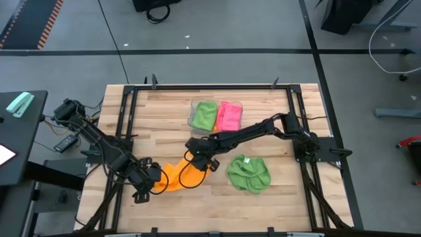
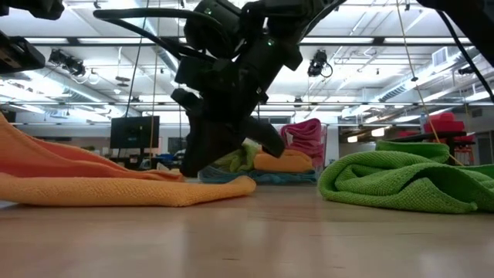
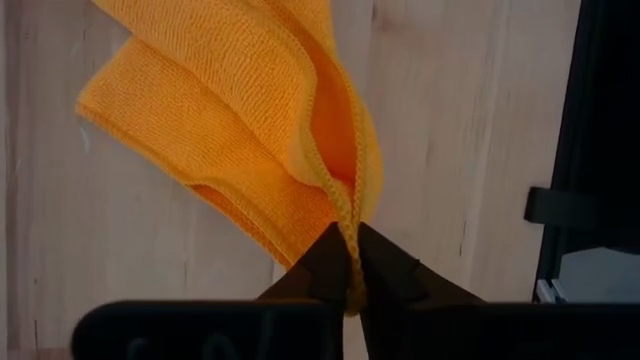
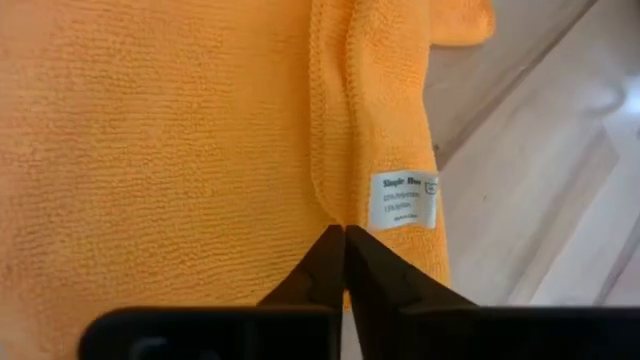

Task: Fold microfiber towels
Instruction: Fold the yellow microfiber cloth

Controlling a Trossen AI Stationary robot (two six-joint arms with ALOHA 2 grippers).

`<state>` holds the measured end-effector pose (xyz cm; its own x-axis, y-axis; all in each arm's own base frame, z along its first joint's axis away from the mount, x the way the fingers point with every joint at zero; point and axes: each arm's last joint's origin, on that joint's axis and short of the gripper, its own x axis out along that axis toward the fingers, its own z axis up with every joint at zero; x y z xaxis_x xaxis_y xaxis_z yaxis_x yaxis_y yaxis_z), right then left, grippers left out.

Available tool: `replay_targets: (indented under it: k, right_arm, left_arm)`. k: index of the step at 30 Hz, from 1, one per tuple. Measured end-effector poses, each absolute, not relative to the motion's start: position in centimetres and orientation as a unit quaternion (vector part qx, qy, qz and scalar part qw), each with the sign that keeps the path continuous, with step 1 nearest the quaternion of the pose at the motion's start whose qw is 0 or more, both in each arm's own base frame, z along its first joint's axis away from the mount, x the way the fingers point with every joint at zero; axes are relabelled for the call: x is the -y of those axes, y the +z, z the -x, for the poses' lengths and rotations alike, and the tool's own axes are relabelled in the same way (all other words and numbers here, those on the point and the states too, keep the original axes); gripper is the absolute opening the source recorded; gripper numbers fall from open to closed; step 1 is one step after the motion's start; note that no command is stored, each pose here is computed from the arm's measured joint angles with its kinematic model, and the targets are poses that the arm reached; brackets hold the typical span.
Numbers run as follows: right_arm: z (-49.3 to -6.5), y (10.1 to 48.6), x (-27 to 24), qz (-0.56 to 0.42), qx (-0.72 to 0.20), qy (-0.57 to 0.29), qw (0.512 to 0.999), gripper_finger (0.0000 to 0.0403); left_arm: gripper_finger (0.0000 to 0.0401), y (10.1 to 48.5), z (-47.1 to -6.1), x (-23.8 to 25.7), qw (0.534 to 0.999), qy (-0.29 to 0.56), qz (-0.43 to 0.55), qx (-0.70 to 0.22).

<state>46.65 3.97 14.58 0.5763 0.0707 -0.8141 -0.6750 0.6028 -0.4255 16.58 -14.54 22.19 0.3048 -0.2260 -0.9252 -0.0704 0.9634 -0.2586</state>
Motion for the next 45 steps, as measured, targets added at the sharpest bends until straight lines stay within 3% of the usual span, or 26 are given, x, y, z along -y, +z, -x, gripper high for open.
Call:
replay_targets:
  k: [4,7,17,22,31,36,45]
  right_arm:
    - [-46.7,14.7,-3.5,0.370,-0.398,0.230,0.807,0.0007]
    - [-46.7,15.0,-3.7,0.381,-0.394,0.228,0.805,0.0017]
    - [-46.4,15.1,-5.8,0.484,-0.405,0.190,0.752,0.0171]
    - [-46.5,15.3,-6.4,0.510,-0.393,0.189,0.742,0.0218]
    - [-46.8,15.4,-5.9,0.513,-0.370,0.215,0.744,0.0244]
    - [-46.5,14.6,-5.1,0.525,-0.376,0.223,0.730,0.0259]
    - [-46.0,13.1,-4.2,0.565,-0.351,0.228,0.711,0.0249]
  left_arm:
    - [0.0036,22.2,-16.6,14.5,0.797,-0.043,0.134,-0.588]
    - [0.0033,22.2,-16.6,14.5,0.796,-0.042,0.136,-0.588]
    - [0.0023,22.2,-16.6,14.5,0.796,-0.042,0.135,-0.588]
    - [0.0036,22.2,-16.6,14.5,0.796,-0.042,0.135,-0.588]
    - [0.0016,22.2,-16.6,14.5,0.797,-0.043,0.135,-0.588]
    - [0.0027,22.2,-16.6,14.5,0.797,-0.043,0.135,-0.588]
    - [0.0025,22.2,-16.6,14.5,0.797,-0.043,0.135,-0.587]
